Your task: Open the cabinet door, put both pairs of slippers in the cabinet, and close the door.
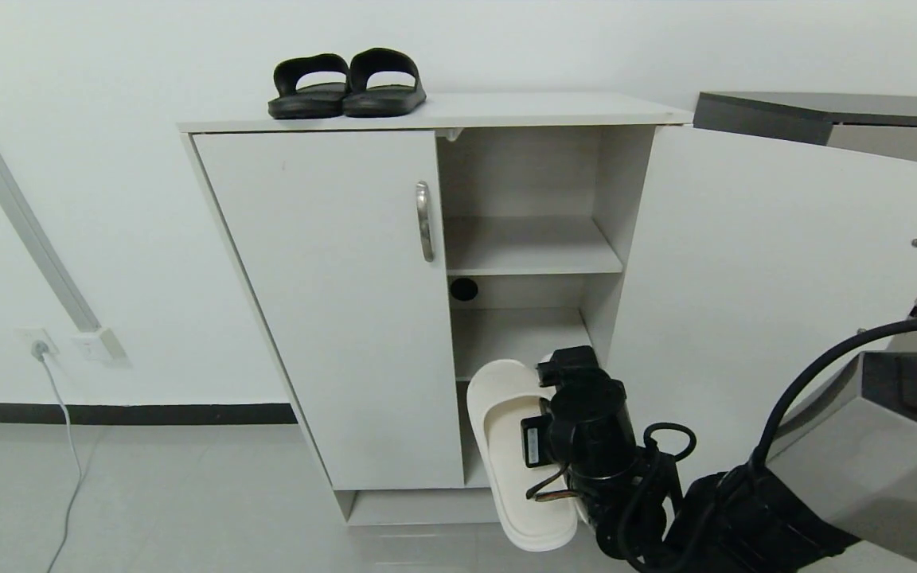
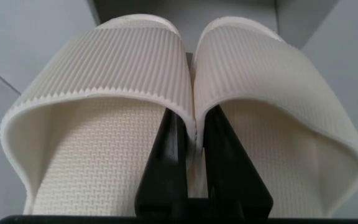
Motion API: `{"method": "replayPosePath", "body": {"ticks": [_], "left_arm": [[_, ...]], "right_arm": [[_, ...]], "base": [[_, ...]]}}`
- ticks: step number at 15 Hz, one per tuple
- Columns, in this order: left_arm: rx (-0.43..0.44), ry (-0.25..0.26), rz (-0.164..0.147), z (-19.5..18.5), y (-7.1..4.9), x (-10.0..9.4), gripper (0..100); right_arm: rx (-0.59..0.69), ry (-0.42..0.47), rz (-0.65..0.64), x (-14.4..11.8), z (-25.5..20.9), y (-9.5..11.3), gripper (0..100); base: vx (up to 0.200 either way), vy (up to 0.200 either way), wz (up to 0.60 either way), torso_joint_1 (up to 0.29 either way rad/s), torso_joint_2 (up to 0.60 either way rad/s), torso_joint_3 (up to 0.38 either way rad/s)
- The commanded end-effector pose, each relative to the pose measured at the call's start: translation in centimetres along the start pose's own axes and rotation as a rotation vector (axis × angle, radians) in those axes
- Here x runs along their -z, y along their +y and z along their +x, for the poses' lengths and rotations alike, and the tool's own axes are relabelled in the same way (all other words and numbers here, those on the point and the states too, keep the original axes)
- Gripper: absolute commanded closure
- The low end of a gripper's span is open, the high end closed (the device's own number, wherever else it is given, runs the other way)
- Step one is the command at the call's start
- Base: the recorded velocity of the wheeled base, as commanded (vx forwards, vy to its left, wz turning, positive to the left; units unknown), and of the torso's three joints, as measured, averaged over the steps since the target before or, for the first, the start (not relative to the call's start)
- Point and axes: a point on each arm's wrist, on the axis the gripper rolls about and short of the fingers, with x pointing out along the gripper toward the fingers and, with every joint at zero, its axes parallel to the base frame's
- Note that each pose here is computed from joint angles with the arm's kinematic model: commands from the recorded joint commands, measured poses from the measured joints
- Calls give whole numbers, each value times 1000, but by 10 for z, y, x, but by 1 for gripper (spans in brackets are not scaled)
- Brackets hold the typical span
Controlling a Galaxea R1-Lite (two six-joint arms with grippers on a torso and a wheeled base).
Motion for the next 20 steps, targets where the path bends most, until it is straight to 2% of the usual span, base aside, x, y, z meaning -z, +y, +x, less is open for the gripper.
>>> {"method": "replayPosePath", "body": {"ticks": [1, 11, 20], "left_arm": [[-1, 1, 0, 0, 0, 0, 100], [1, 2, 0, 0, 0, 0, 100], [1, 2, 0, 0, 0, 0, 100]], "right_arm": [[9, 12, -10, 5, 3, 0, 100], [13, 24, -11, 12, 5, 0, 100], [9, 40, -14, 20, 11, 3, 100]], "base": [[0, 0, 0, 0, 0, 0], [0, 0, 0, 0, 0, -6], [0, 0, 0, 5, 4, -180]]}}
